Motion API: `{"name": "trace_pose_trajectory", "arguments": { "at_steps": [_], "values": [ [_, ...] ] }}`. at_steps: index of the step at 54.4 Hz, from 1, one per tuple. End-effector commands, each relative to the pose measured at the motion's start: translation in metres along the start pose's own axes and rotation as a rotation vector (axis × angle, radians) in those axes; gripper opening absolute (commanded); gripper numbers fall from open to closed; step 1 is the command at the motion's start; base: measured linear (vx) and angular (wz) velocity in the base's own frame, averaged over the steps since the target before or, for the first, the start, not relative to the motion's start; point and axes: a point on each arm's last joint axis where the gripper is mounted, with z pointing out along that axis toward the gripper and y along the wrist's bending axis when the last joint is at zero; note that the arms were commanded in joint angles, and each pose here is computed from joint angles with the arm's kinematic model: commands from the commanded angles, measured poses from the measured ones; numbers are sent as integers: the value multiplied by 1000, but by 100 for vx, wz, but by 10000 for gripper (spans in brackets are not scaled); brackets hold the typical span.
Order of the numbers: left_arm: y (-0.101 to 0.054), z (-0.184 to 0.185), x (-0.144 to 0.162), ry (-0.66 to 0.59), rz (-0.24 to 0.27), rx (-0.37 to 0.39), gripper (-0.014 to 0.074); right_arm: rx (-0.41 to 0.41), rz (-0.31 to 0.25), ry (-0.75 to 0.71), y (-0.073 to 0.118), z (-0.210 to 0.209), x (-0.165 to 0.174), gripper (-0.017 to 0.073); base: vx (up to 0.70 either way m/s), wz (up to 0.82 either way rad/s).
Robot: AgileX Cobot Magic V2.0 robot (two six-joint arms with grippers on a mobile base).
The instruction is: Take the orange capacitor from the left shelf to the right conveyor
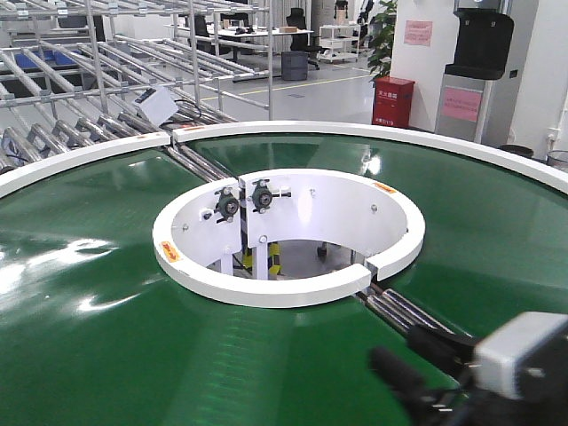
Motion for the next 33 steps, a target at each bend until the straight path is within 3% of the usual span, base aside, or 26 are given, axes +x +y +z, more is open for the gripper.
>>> {"name": "trace_pose_trajectory", "arguments": {
  "at_steps": [1, 2, 14, 33],
  "values": [
    [-2, -2, -18, -114, -11, 17, -6, 64, -17, 2, -3, -35, -20, 18, 0, 0],
    [-2, -2, -18, -114, -11, 17, -6, 82, -16, 33, -4, -40, -18, -14, 0, 0],
    [-2, -2, -18, -117, -11, 17, -6, 221, 2, 147, -10, -102, -16, -12, 0, 0],
    [-2, -2, -18, -115, -11, 17, -6, 239, 8, 45, -9, -133, -23, -12, 0, 0]
  ]
}}
